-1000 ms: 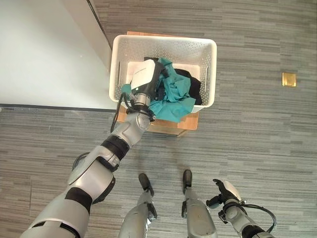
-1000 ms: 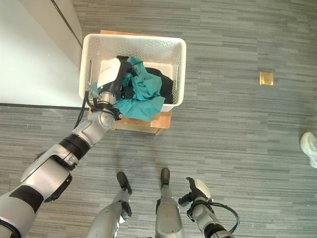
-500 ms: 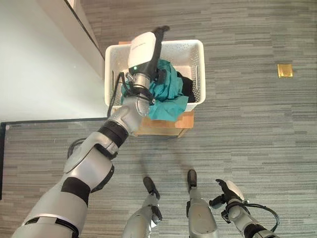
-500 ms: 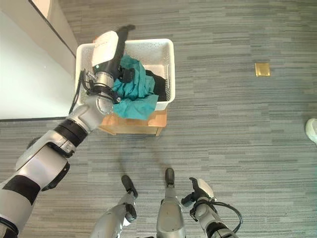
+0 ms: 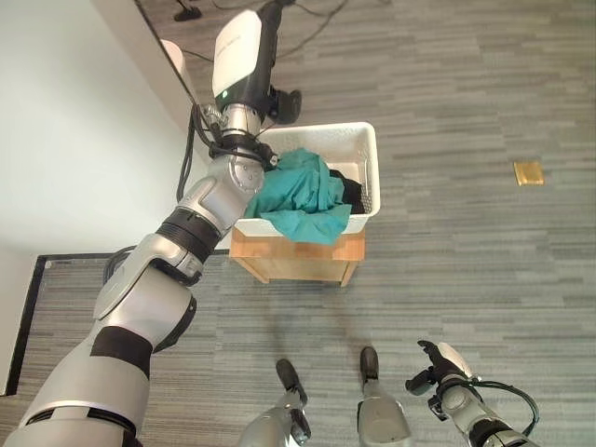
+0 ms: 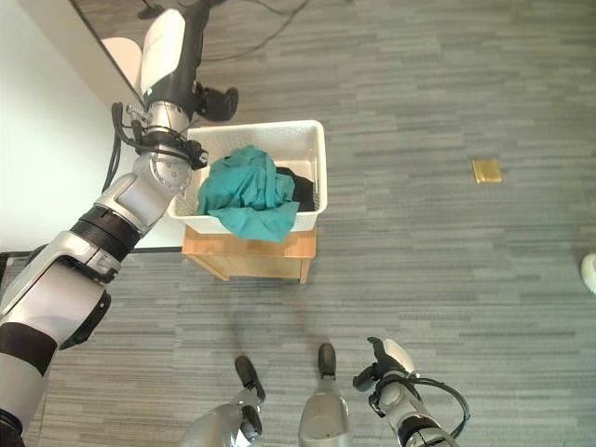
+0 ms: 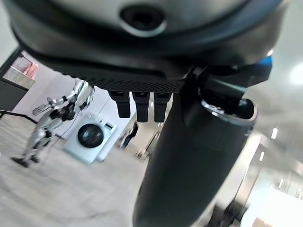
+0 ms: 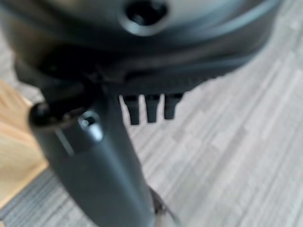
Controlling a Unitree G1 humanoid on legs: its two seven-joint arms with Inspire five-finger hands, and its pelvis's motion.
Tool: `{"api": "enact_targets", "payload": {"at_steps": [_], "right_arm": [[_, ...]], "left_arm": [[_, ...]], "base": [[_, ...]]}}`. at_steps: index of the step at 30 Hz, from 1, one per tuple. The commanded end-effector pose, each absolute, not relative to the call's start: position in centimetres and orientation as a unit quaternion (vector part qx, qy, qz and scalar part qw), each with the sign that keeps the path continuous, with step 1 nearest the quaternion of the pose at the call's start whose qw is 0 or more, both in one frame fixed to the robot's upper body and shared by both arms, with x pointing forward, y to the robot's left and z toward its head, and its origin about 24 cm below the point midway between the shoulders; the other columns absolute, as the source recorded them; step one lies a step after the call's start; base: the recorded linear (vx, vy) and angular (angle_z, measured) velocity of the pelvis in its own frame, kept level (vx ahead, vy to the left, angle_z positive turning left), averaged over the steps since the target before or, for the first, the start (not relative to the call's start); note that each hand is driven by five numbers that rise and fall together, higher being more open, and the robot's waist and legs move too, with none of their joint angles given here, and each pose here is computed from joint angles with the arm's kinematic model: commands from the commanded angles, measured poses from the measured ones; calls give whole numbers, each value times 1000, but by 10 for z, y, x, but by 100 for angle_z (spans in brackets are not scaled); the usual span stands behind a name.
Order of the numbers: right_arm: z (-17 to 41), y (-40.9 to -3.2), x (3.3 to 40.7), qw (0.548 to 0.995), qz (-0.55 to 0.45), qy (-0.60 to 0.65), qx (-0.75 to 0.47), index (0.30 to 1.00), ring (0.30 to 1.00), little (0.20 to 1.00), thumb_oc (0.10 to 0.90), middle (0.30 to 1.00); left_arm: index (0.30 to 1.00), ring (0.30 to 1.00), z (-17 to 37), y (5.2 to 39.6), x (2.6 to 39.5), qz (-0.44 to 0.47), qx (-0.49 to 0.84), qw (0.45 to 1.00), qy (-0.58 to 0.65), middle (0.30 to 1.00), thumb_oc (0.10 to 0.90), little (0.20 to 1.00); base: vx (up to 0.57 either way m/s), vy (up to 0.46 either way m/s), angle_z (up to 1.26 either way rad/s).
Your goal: Pick up bed clothes into laundry basket.
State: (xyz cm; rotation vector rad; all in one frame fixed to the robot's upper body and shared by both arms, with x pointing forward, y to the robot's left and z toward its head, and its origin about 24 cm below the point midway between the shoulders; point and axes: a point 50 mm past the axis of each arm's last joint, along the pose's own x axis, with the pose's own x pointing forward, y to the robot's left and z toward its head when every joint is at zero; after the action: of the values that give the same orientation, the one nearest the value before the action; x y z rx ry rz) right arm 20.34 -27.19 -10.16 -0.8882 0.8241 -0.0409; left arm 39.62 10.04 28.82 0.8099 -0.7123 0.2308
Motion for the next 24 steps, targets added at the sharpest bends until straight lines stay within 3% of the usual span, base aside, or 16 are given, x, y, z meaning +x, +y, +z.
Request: {"api": "enact_targets", "payload": {"at_steps": [1,5,9,11,20,24], "right_arm": [[-119,-274,170,787,23,429,-442,900,900,900,800,900],[-120,-267,172,780,49,427,-454,900,900,900,800,900],[-131,-245,167,772,99,440,-448,900,900,900,800,900],[-131,-245,167,772,99,440,-449,900,900,900,800,900],[-145,-222,149,766,138,469,-418,900,900,900,800,900],[-145,-222,149,766,139,468,-418,900,900,900,800,900]], "left_arm": [[900,900,328,112,384,148,345,832,-409,900,800,900],[900,900,326,116,381,143,366,820,-416,900,800,900],[900,900,315,166,371,180,393,810,-396,900,800,900],[900,900,315,167,371,181,393,810,-395,900,800,900],[900,900,283,314,333,357,458,775,-249,900,800,900],[900,900,282,314,333,357,458,775,-249,900,800,900]], "base": [[54,-131,14],[11,-72,32],[4,-87,33],[-18,-51,36],[-6,-63,41],[-3,-31,27]]}}
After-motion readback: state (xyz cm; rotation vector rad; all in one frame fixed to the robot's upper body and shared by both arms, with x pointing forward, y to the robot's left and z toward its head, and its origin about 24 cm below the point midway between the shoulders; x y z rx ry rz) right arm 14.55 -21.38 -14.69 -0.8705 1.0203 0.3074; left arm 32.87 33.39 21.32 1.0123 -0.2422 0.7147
